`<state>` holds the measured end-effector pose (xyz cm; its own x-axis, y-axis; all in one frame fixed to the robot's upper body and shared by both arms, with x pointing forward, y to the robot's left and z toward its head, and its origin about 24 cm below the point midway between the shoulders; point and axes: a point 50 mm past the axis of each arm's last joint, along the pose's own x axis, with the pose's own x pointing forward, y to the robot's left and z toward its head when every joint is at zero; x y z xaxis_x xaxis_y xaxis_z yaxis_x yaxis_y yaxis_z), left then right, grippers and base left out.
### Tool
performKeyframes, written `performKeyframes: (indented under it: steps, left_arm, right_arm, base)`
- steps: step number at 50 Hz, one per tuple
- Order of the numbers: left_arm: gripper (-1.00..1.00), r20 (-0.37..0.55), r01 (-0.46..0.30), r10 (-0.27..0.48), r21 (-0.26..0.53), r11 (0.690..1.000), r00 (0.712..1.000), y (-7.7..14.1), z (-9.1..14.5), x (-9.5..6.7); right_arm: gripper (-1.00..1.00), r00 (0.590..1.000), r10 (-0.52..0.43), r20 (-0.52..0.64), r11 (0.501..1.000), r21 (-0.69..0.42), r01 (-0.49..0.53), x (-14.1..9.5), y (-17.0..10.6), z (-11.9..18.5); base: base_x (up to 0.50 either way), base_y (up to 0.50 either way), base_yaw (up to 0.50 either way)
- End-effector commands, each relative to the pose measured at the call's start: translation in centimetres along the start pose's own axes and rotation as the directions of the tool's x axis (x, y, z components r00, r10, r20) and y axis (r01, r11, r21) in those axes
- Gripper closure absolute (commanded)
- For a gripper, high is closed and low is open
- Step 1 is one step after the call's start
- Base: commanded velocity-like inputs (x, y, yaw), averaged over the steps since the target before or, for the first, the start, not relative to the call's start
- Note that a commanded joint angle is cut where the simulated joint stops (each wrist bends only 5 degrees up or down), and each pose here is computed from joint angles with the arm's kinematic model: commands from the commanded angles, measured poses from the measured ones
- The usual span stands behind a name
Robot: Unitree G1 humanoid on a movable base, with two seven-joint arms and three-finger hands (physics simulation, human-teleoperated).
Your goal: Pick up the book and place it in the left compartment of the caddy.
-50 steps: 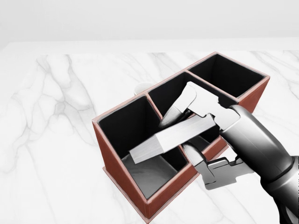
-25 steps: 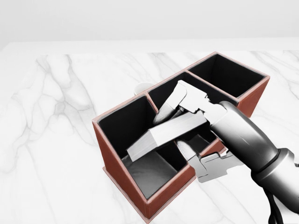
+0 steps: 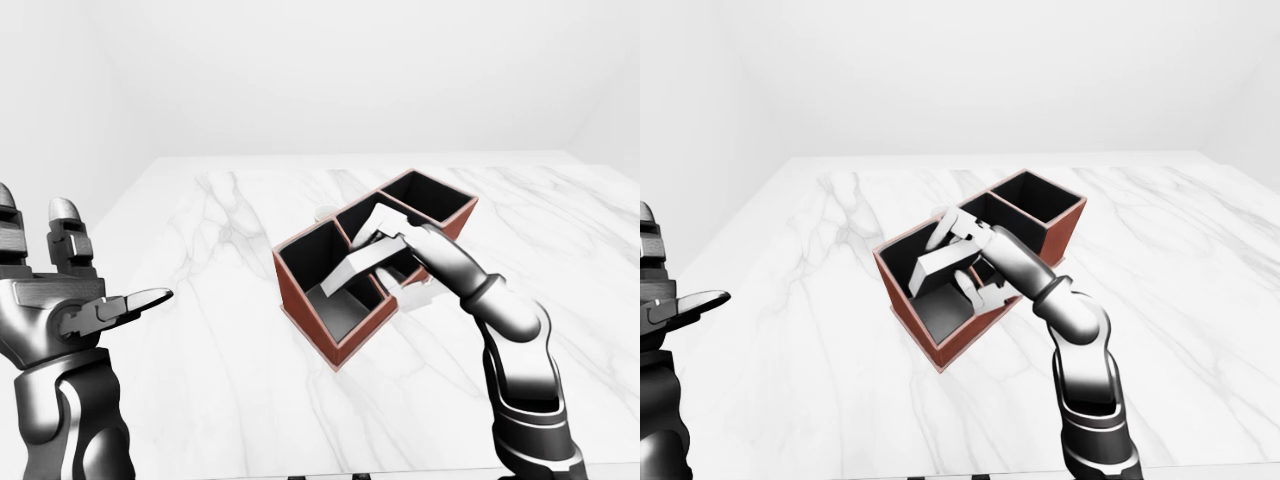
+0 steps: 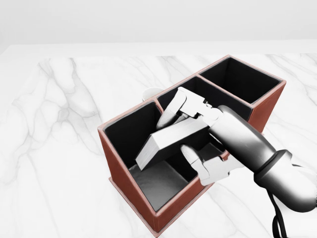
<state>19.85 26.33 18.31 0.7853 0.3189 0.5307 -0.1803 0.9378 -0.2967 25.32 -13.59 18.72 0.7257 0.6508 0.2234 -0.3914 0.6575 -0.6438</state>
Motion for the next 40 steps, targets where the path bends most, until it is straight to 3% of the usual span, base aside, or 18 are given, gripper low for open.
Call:
performKeyframes:
  steps: [1, 40]
  left_arm:
    - [-1.00, 0.002, 0.000, 0.000, 0.000, 1.000, 1.000, 0.0, 0.1, 0.0]
    - [-1.00, 0.006, 0.000, 0.001, -0.006, 1.000, 1.000, 0.0, 0.2, 0.0]
  right_arm:
    - [1.00, 1.000, -0.010, -0.003, 0.999, 0.036, 0.010, 0.4, 0.1, -0.5]
    - [1.00, 0.984, 0.074, -0.159, 0.988, 0.146, -0.051, 1.3, 2.2, -4.7]
  base:
    - [0.00, 0.00, 0.00]
    - [0.00, 0.00, 0.00]
